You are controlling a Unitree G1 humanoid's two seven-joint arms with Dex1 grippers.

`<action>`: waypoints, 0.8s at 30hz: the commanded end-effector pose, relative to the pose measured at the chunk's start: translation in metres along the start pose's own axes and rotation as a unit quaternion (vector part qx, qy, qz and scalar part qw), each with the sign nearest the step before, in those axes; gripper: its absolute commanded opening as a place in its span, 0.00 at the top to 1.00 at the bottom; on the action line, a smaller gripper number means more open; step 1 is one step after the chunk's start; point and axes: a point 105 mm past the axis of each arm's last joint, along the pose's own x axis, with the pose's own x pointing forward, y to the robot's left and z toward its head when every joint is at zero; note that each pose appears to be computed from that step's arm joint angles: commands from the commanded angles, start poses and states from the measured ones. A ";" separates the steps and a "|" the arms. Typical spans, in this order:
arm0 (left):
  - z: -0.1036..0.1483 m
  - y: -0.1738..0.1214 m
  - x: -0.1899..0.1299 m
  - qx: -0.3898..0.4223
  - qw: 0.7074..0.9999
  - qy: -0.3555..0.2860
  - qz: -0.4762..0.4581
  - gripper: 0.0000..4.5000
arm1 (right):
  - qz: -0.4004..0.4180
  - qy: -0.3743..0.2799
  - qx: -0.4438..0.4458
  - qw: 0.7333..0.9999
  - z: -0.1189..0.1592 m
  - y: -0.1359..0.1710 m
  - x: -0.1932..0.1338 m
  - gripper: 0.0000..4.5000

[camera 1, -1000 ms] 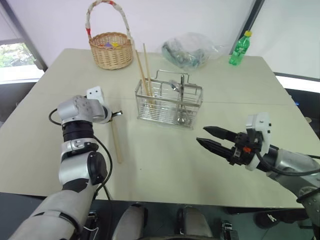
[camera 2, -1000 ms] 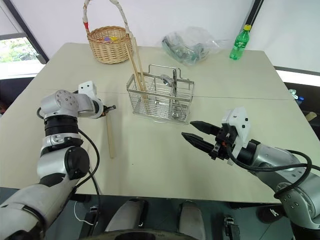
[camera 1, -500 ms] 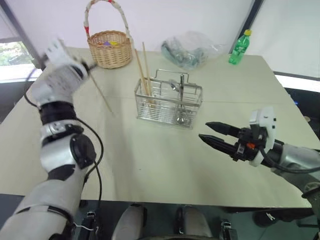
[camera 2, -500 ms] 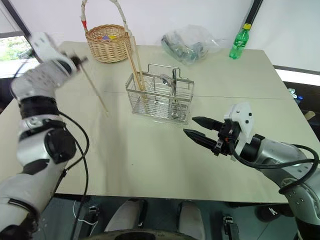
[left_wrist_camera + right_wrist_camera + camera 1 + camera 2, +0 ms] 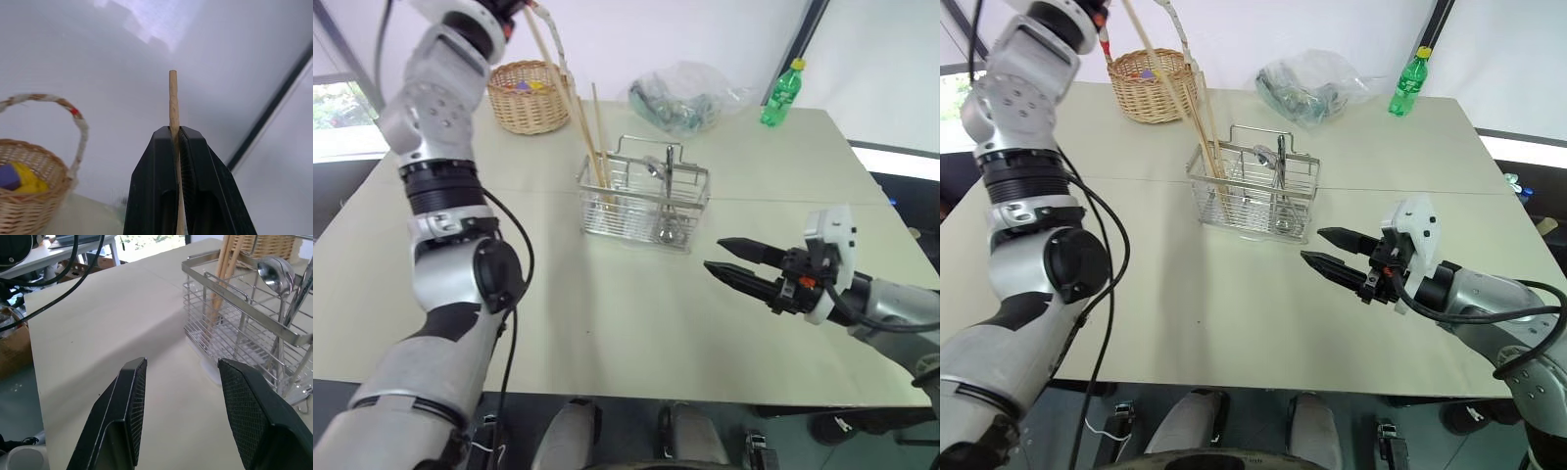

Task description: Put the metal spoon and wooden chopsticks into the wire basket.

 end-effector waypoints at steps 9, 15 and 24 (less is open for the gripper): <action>-0.061 -0.046 -0.011 0.112 0.987 0.033 -0.109 1.00 | -0.025 -0.024 -0.015 0.999 0.011 0.006 -0.009 0.47; -0.072 -0.046 -0.020 0.114 0.985 0.031 -0.124 0.41 | -0.033 -0.028 -0.014 0.999 0.012 0.004 -0.011 0.47; -0.039 -0.037 -0.029 0.119 0.985 0.000 -0.125 0.01 | -0.037 -0.028 -0.034 0.998 0.018 -0.007 -0.012 0.47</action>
